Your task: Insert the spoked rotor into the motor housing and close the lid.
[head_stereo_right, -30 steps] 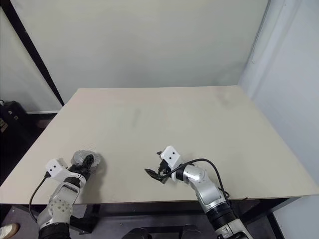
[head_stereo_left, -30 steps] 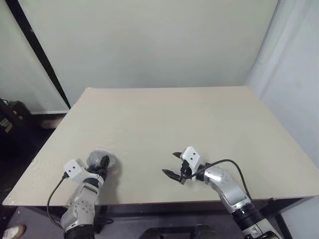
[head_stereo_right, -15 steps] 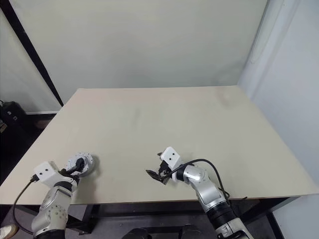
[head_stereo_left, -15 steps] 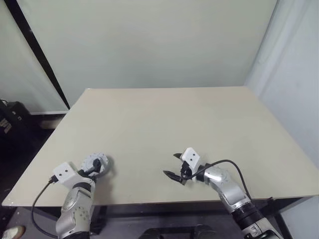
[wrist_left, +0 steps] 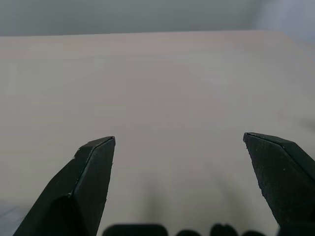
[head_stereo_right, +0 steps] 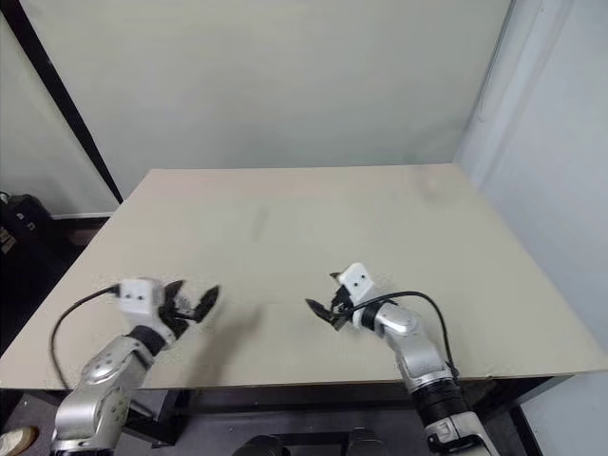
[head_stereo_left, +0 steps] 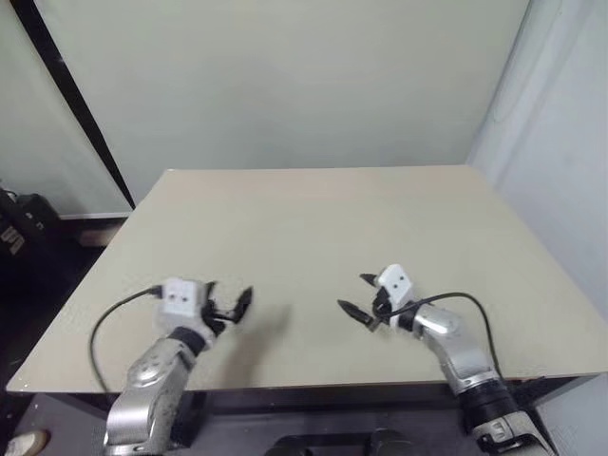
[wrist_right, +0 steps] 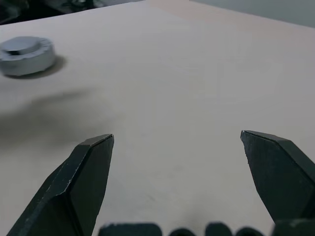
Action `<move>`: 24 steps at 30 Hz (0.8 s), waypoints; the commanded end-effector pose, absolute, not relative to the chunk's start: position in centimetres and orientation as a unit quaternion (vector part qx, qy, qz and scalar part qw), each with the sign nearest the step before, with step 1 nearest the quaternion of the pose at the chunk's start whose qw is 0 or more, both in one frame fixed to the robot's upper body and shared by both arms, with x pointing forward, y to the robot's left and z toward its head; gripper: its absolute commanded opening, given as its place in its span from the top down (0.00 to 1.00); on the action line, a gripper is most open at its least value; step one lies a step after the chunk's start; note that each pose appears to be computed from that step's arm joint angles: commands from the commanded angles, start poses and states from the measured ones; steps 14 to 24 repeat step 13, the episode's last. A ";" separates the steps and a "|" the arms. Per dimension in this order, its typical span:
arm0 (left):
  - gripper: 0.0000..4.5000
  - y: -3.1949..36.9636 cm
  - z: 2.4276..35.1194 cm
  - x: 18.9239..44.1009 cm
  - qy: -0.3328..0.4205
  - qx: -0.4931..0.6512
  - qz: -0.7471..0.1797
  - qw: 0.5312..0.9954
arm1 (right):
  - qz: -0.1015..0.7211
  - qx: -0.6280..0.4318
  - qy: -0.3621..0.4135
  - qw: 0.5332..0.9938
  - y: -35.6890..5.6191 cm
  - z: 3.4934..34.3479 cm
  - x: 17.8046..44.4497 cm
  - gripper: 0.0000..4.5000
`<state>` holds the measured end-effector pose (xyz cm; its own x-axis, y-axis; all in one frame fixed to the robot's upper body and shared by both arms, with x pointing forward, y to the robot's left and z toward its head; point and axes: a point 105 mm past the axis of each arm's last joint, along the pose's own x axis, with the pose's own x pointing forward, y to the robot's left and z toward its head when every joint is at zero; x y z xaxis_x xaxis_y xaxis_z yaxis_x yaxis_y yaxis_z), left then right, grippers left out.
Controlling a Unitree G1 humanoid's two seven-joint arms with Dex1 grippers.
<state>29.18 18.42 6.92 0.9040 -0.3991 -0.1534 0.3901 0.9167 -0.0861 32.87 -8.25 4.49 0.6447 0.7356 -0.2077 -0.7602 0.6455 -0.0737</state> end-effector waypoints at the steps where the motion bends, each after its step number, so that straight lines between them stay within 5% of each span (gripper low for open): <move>1: 0.01 15.6 8.0 29.4 0.079 -0.013 -0.272 0.959 | 0.414 -0.068 0.052 0.906 -9.4 6.2 33.0 0.00; 11: 0.01 13.4 6.2 30.6 0.094 -0.004 -0.304 0.948 | 0.341 -0.069 0.047 0.936 -13.6 6.0 33.0 0.00; 24: 0.01 13.2 6.2 30.7 0.092 -0.011 -0.304 0.948 | 0.339 -0.068 0.047 0.937 -13.6 6.0 32.9 0.00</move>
